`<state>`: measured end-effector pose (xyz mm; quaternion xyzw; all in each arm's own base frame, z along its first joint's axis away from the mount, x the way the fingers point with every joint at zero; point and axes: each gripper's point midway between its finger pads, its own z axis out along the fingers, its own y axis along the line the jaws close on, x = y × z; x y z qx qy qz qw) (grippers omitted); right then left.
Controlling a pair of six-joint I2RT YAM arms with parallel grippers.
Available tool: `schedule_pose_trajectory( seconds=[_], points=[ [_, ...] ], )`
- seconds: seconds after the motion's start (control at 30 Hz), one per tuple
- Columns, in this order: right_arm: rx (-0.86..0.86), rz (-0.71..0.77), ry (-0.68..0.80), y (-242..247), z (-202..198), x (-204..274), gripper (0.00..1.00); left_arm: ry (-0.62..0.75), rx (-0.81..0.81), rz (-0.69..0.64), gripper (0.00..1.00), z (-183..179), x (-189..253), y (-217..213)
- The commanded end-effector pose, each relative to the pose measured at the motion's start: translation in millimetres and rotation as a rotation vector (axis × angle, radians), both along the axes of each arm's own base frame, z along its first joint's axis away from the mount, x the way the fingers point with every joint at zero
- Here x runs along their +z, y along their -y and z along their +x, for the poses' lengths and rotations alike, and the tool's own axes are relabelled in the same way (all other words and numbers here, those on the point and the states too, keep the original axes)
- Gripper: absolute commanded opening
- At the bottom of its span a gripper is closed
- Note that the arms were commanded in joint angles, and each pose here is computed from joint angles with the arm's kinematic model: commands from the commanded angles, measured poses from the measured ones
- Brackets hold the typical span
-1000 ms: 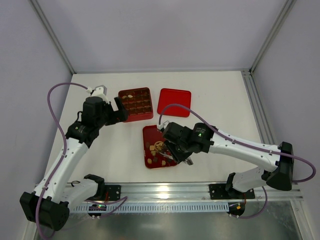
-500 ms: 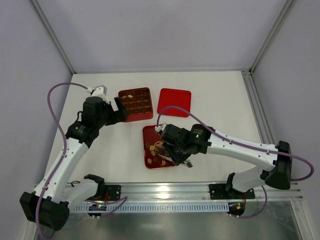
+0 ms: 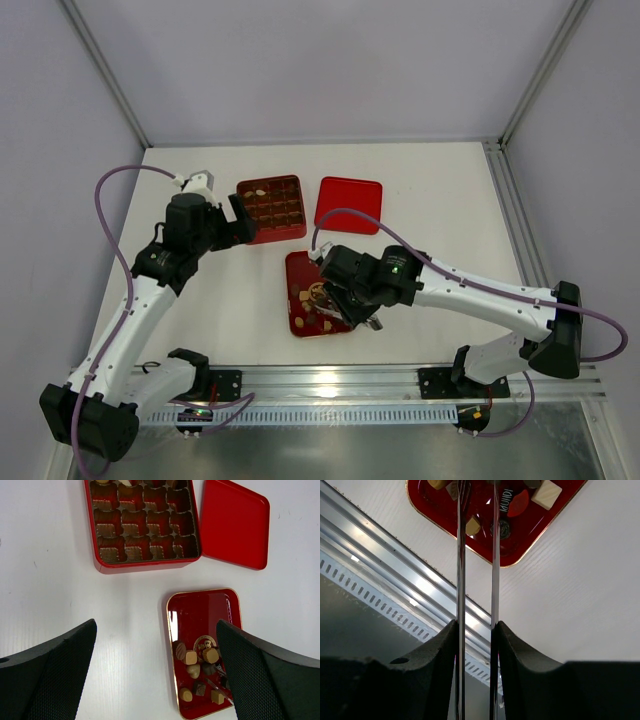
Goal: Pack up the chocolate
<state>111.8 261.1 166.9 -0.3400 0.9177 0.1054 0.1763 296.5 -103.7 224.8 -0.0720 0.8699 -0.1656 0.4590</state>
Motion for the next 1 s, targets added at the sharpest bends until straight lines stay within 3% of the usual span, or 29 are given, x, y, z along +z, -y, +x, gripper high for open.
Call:
schedule_pose_trajectory(
  seconds=[0.0, 0.97],
  points=[
    [-0.004, 0.008, 0.052, -3, 8, 13, 0.39, 0.039, 0.005, -0.010, 1.00, 5, 8, 0],
    [0.021, -0.034, 0.013, -5, 4, -8, 0.39, 0.041, 0.009, -0.008, 1.00, 5, 8, -1]
  ],
)
